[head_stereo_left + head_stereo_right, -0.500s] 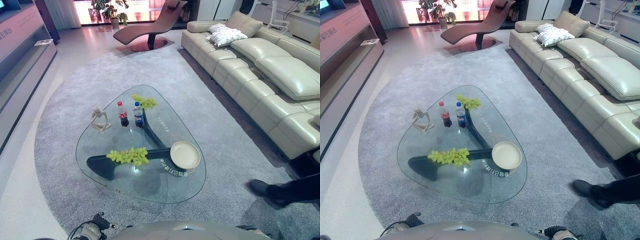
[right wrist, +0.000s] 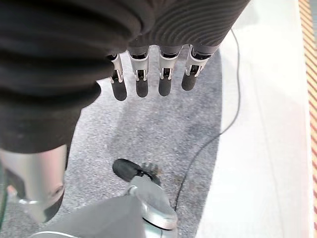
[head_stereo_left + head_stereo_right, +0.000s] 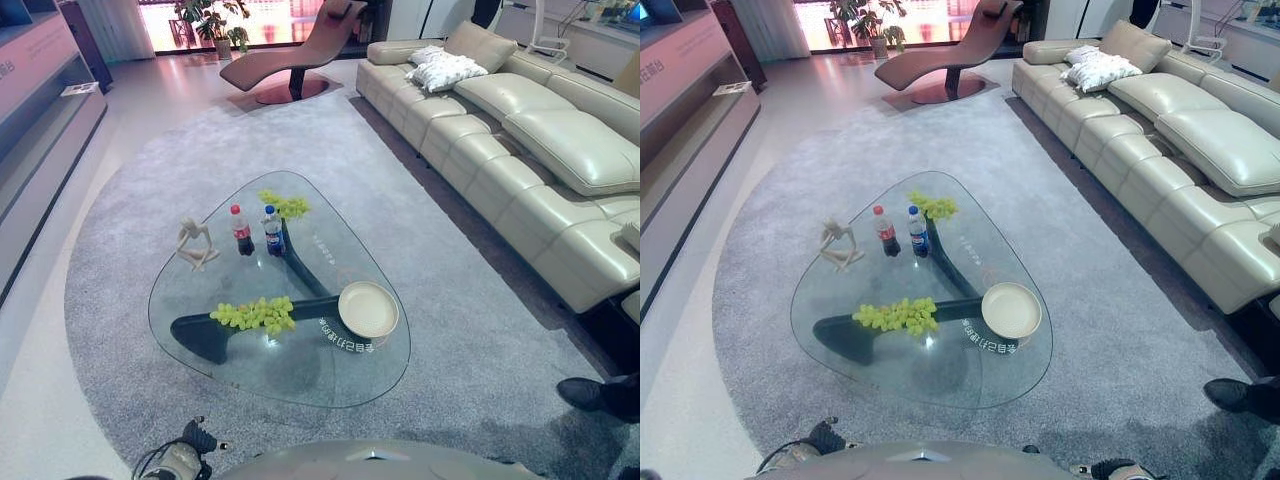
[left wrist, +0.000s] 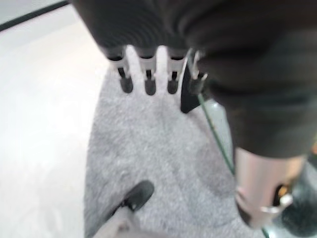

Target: Pick up fruits into the plate

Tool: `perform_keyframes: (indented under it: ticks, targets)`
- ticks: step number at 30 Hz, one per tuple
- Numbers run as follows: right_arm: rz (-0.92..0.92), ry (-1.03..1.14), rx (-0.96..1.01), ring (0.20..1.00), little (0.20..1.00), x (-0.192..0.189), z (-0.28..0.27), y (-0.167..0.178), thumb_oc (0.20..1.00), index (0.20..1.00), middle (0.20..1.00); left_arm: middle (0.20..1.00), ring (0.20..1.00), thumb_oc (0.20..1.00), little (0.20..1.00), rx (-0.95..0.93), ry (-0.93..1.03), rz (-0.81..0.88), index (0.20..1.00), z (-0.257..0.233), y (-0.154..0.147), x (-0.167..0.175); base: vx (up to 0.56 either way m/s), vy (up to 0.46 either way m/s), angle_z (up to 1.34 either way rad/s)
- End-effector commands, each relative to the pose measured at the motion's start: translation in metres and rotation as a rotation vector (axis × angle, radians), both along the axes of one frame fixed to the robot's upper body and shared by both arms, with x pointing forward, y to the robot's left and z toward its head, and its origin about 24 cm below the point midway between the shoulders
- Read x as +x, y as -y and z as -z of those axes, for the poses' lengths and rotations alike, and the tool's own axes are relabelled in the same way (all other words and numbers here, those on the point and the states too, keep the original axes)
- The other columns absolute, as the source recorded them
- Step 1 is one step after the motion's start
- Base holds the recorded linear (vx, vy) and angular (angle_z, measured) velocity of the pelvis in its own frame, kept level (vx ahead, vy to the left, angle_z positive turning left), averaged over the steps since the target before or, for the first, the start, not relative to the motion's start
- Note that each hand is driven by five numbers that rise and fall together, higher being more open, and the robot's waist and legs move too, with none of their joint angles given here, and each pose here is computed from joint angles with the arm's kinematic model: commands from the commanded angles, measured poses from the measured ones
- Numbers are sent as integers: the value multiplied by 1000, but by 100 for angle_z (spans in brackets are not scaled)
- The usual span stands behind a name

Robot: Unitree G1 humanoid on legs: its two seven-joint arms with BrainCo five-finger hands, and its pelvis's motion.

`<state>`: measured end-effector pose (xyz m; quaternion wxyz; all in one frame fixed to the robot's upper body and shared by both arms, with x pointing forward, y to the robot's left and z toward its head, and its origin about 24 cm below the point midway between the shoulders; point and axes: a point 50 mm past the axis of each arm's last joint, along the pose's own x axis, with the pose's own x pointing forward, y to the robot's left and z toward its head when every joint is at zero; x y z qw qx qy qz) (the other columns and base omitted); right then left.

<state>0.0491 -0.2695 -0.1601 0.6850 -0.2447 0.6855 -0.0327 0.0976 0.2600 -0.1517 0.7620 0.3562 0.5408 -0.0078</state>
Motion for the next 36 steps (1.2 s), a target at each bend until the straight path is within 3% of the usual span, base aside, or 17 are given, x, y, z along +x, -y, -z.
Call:
perform_keyframes:
  ticks: [1,9,13,18,23,28,36]
  targets:
    - [28,57,-34,1000,1000,30,-11,17,1000,1000,1000,1000,1000,1000,1000,120,194,89,1000,-25,-17,55,18,36,-3]
    - [32,134,-81,1000,1000,51,-24,40,1000,1000,1000,1000,1000,1000,1000,359,545,163,1000,-90,-46,132,-62,54,-8]
    - [36,146,-83,1000,1000,49,-26,45,1000,1000,1000,1000,1000,1000,1000,438,724,84,1000,-131,-65,158,-67,13,-4]
    - [35,182,-88,1000,1000,56,-29,47,1000,1000,1000,1000,1000,1000,1000,558,876,151,1000,-180,-75,191,-106,-14,-3]
    - [31,238,-96,1000,1000,72,-36,52,1000,1000,1000,1000,1000,1000,1000,725,923,308,1000,-215,-78,210,-71,16,-4]
    - [21,342,-127,1000,1000,93,-47,58,1000,1000,1000,1000,1000,1000,1000,798,947,358,1000,-245,-80,227,-77,23,-5]
    - [-24,422,-161,1000,1000,125,-66,66,1000,1000,1000,1000,1000,1000,1000,879,791,556,1000,-264,-80,245,-60,35,-6]
